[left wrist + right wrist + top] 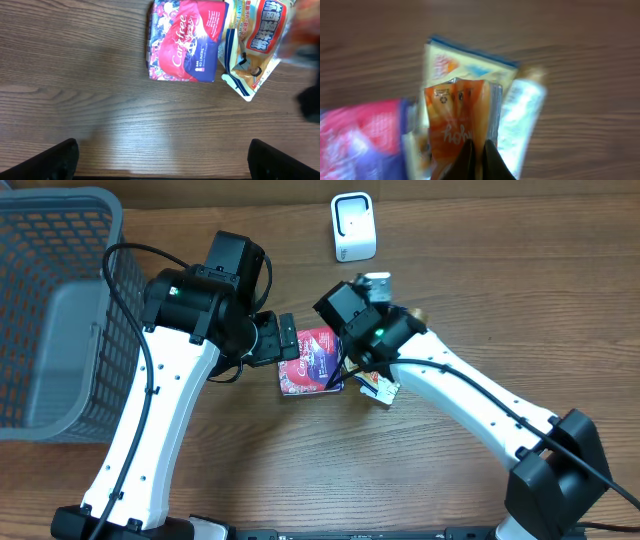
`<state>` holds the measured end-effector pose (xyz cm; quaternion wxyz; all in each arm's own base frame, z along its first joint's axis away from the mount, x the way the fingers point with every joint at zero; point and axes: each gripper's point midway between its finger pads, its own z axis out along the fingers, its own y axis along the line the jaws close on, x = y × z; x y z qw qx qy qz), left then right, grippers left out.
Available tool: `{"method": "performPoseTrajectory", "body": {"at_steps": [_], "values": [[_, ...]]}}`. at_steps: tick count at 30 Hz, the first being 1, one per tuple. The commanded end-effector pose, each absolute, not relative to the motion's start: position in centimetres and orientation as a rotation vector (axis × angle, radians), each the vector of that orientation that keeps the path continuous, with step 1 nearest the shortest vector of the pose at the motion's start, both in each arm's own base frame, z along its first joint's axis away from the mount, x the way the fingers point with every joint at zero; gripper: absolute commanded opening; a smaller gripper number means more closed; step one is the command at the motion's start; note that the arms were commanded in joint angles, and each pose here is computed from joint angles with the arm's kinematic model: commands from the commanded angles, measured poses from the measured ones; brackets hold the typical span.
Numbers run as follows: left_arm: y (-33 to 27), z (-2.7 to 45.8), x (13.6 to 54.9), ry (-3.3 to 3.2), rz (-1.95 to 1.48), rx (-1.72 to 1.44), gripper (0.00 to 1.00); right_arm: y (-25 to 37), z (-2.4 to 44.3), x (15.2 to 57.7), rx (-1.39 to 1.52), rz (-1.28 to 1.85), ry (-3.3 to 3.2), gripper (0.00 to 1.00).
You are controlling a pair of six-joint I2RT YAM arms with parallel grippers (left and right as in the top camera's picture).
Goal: Scan the item barcode
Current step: 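Grasp the orange box with the right gripper, then lift the right gripper away toward the right side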
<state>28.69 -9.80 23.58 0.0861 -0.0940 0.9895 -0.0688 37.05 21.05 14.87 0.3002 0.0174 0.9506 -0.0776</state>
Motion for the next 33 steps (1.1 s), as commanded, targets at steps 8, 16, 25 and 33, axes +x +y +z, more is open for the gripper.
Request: {"method": "performPoseTrajectory", "body": {"at_steps": [8, 16, 25, 33], "values": [[-9.6, 24.3, 28.9, 2.92, -0.197, -0.257, 1.0, 3.9, 17.9, 39.4, 0.592, -0.682, 2.361, 0.04], [-9.6, 24.3, 28.9, 2.92, -0.197, -0.257, 1.0, -2.6, 14.5, 38.7, 0.898, -0.589, 2.51, 0.04], [-9.6, 24.3, 28.9, 2.92, -0.197, -0.257, 1.0, -2.6, 8.1, 34.4, 0.896, -0.683, 2.721, 0.04], [-9.6, 24.3, 28.9, 2.92, -0.197, -0.257, 1.0, -1.8, 6.9, 32.9, 0.875, -0.681, 2.791, 0.04]]}}
